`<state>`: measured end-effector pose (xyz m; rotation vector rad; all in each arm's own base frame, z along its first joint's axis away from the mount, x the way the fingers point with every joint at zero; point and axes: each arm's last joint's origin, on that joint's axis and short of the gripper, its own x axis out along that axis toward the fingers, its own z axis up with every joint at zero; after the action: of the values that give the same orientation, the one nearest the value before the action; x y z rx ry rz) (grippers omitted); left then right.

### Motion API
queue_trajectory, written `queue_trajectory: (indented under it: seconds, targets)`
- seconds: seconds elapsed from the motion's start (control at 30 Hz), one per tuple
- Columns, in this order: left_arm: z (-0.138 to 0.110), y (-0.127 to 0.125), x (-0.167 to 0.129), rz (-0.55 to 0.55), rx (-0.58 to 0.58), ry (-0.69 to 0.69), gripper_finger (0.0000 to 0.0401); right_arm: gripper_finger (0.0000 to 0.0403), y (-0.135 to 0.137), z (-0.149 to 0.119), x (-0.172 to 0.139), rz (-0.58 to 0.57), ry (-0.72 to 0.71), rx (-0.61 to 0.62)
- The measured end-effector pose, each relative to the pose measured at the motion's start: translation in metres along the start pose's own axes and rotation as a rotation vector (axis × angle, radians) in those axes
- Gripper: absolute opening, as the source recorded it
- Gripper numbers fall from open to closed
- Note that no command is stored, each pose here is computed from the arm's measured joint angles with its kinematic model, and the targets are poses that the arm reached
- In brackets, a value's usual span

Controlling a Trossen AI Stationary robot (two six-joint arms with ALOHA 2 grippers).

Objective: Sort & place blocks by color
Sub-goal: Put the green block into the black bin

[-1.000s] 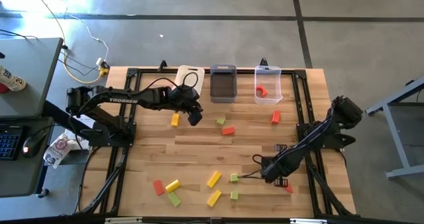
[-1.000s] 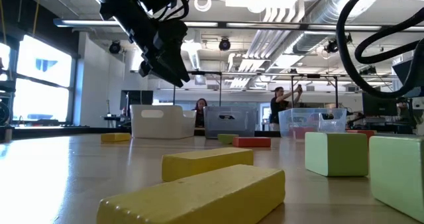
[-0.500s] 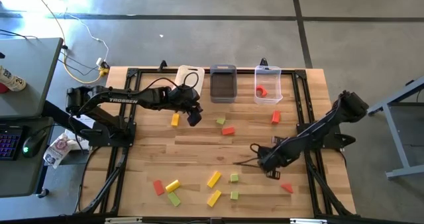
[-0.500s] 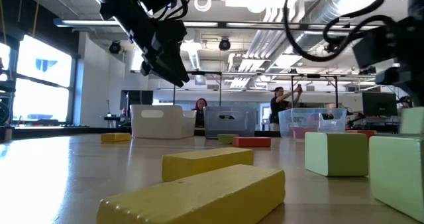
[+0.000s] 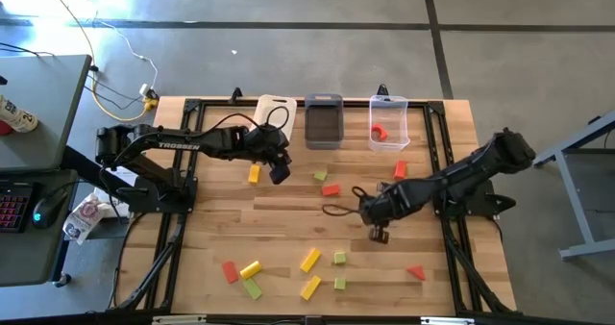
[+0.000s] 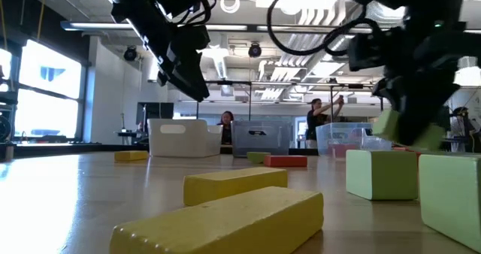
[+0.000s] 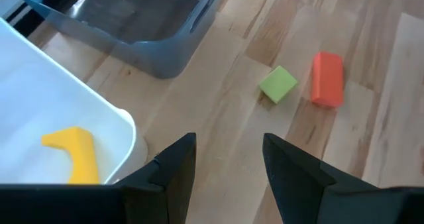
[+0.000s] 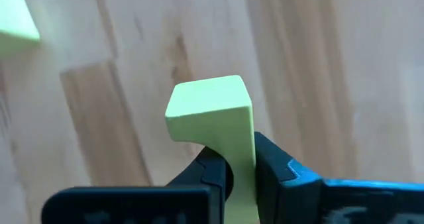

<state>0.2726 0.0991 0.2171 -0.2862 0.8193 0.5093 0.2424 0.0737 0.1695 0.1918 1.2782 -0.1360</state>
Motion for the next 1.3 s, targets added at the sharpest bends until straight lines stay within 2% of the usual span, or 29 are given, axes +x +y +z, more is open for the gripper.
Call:
queue_trajectory:
  seconds: [0.47,0.9,1.17,1.3]
  targets:
    - [0.0,0.001,0.0,0.033,0.032,-0.006,0.0161,0.0024,-0.047,0.039,0.001,-0.008,-0.184,-0.033]
    - [0.0,0.001,0.0,0.034,0.059,-0.006,0.0161,0.0025,-0.084,0.064,-0.004,-0.036,-0.363,0.031]
    - [0.0,0.001,0.0,0.033,0.067,-0.006,0.0161,0.0025,-0.105,0.081,-0.012,-0.052,-0.532,0.104]
    - [0.0,0.001,0.0,0.033,0.068,-0.005,0.0161,0.0025,-0.116,0.087,-0.016,-0.095,-0.606,0.143]
